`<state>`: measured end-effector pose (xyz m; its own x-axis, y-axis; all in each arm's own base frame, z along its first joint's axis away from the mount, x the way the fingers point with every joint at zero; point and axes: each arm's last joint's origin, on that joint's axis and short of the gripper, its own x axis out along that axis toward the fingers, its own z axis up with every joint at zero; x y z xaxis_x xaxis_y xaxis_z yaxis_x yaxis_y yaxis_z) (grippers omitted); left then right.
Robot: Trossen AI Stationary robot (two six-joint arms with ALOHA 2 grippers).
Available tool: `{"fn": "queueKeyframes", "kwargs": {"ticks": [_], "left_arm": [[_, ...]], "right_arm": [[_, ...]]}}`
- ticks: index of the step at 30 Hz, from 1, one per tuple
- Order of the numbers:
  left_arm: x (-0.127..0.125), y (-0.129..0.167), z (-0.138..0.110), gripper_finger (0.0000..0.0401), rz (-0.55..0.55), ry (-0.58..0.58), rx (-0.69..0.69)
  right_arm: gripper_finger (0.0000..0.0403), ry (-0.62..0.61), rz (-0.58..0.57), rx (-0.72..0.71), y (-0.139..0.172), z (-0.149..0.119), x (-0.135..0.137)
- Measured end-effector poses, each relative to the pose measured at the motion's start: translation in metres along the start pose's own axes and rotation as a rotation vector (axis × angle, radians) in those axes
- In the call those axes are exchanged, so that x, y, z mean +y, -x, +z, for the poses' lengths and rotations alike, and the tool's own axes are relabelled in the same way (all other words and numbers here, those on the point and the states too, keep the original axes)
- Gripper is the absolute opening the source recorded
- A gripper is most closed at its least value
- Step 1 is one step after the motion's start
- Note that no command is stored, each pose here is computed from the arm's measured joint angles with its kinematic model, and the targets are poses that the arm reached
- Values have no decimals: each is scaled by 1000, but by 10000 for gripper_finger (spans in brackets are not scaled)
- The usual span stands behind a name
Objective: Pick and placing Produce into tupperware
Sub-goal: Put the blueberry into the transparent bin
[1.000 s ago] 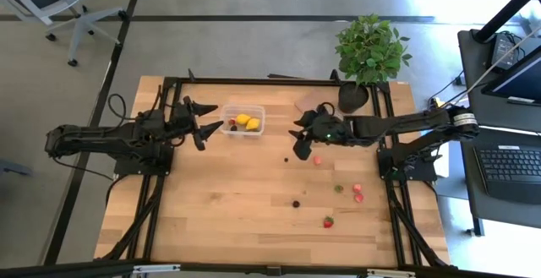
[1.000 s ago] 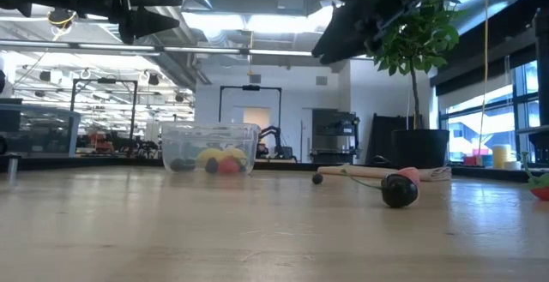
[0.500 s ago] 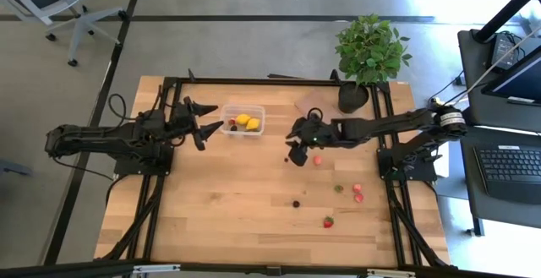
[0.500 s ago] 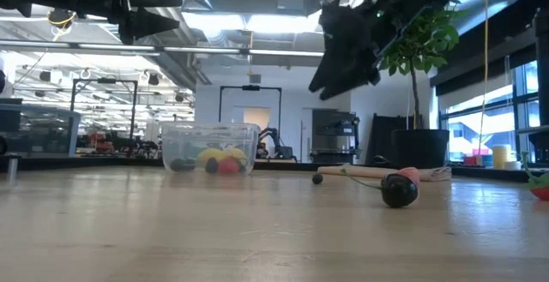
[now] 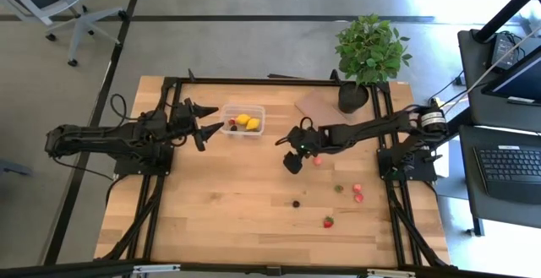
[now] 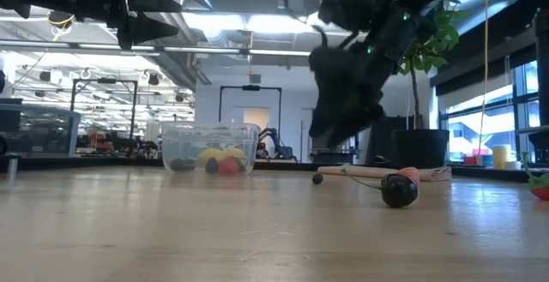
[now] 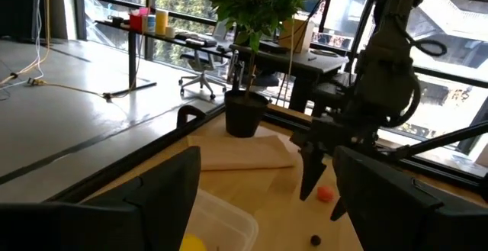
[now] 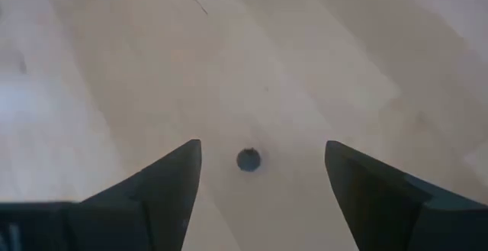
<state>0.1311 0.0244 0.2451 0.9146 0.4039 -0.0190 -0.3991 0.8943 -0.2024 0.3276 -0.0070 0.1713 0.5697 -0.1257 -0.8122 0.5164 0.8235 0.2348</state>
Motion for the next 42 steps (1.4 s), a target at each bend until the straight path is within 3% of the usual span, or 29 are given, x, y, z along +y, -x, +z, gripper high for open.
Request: {"fn": "queueKeyframes", "kwargs": {"ticks": [11,36,42], "left_arm": [[0,0,0,291,0,1,0],[1,0,-5,291,12,4,52],[1,0,-5,291,12,4,52]], "right_arm": [[281,3,-49,75,-25,-12,-4],[281,297,-23,128,-46,-15,-1],[280,321,-35,137,-52,-17,-2]]}}
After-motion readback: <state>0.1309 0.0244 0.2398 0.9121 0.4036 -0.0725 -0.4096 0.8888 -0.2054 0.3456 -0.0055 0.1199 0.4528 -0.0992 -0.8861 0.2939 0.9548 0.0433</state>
